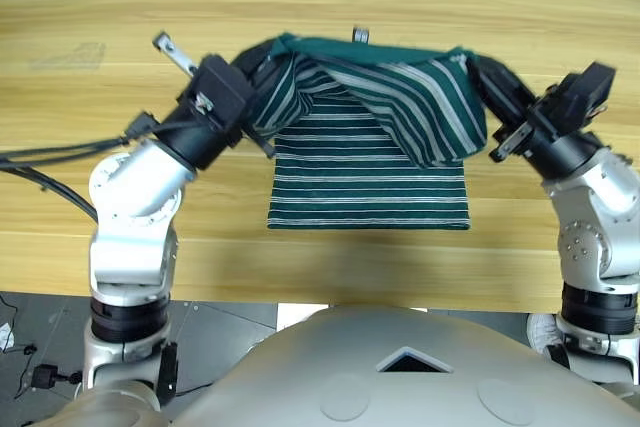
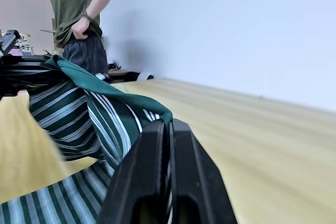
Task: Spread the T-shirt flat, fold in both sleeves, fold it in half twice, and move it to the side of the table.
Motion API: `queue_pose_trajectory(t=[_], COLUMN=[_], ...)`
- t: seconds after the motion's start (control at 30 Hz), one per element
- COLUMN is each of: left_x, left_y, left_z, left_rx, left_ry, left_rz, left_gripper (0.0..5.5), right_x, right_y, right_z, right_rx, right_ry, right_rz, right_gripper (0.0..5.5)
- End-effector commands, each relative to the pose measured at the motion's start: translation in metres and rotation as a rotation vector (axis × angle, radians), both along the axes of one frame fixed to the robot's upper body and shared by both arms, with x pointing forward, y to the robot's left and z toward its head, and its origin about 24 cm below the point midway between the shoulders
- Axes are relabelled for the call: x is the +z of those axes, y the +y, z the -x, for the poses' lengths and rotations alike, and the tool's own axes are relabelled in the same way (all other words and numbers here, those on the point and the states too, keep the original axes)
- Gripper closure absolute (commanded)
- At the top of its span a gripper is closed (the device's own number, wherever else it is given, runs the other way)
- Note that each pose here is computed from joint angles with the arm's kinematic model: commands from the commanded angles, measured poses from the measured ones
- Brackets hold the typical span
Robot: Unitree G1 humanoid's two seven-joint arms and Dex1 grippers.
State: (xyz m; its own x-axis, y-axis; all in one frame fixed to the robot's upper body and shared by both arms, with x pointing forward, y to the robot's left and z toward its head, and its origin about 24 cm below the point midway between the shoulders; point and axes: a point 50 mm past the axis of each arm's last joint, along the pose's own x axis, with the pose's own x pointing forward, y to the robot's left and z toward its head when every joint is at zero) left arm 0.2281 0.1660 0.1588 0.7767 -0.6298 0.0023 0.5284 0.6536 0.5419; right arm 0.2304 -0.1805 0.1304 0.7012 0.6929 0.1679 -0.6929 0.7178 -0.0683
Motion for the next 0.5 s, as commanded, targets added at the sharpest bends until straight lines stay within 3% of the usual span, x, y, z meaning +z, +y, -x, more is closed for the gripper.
queue_pose_trajectory(t=[0.03,0.2,0.27,0.37,0.5], left_x=[0.052,0.130,0.160,0.213,0.246], left_y=[0.004,-0.004,-0.013,-0.027,-0.018], left_z=[-0.057,-0.153,-0.176,-0.175,-0.164], left_rx=[-0.001,0.152,0.243,0.304,0.293], left_ry=[-0.083,-0.172,-0.222,-0.369,-0.466], left_rz=[-0.069,-0.129,-0.120,-0.065,-0.049], left_gripper=[5.43,5.43,5.43,5.43,5.43], right_x=[0.047,0.125,0.152,0.199,0.225], right_y=[-0.016,-0.030,-0.025,-0.024,-0.039], right_z=[-0.050,-0.146,-0.171,-0.174,-0.165], right_rx=[-0.078,-0.287,-0.406,-0.514,-0.544], right_ry=[-0.131,-0.219,-0.232,-0.348,-0.443], right_rz=[0.103,0.161,0.177,0.163,0.111], right_gripper=[5.50,5.50,5.50,5.50,5.50])
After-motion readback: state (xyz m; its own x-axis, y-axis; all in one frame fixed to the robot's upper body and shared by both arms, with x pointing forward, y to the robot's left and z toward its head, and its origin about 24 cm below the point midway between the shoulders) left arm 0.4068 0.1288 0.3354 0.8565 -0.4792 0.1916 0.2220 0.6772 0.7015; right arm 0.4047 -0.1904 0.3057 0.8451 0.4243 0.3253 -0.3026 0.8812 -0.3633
